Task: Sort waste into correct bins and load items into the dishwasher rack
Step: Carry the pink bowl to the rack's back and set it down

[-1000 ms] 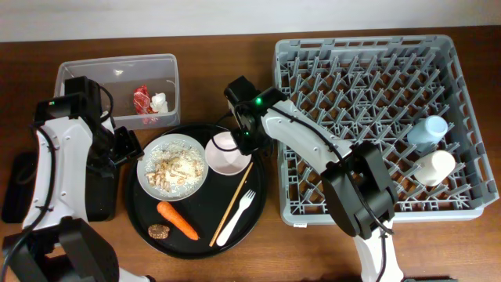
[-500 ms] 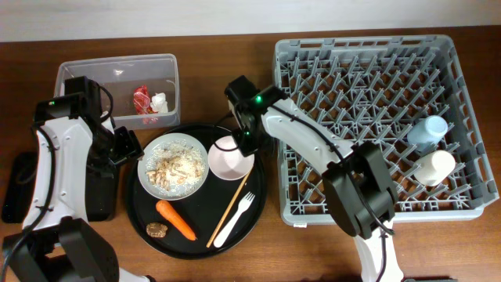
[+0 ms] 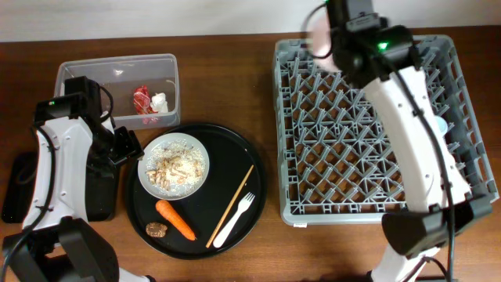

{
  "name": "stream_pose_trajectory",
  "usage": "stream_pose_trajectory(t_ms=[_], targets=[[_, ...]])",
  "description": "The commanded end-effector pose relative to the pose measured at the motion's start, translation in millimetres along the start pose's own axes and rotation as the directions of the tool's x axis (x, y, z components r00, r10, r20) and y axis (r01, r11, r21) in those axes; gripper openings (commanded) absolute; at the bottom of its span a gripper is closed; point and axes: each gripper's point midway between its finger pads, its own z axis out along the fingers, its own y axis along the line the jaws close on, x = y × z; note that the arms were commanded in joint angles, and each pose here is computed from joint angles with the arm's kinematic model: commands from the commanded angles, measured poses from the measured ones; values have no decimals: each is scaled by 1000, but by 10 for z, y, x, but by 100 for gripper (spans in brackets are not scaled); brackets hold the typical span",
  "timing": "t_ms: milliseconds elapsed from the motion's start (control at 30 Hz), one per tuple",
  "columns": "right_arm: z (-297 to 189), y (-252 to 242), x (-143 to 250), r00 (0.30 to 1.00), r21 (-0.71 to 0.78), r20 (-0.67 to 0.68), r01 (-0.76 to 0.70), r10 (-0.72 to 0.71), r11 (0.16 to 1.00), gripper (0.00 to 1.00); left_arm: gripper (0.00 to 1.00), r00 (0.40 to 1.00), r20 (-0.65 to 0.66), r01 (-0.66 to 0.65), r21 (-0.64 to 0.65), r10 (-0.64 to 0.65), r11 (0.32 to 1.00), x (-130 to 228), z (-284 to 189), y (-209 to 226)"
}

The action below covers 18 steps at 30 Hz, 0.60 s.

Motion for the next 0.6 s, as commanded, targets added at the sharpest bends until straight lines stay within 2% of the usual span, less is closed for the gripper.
stream_pose_trajectory(t_ms=[0,133,300,567], targets=[[333,-746,195,990,396,-33,-113,137,911,4,73,999,33,11,11,-11,1000,-13,-92,-2],[562,-1084,381,984,560,-68,-101,167,822,4,73,999,32,11,10,-11,1000,-13,-91,-2],[774,-1384,615,978,693,-105,-60,183,718,4,73,999,33,11,10,-11,1000,-13,-92,-1],[1155,-1590,892,956,722,-159,-58,246,690,4,73,999,32,11,10,-11,1000,-13,-91,-1]])
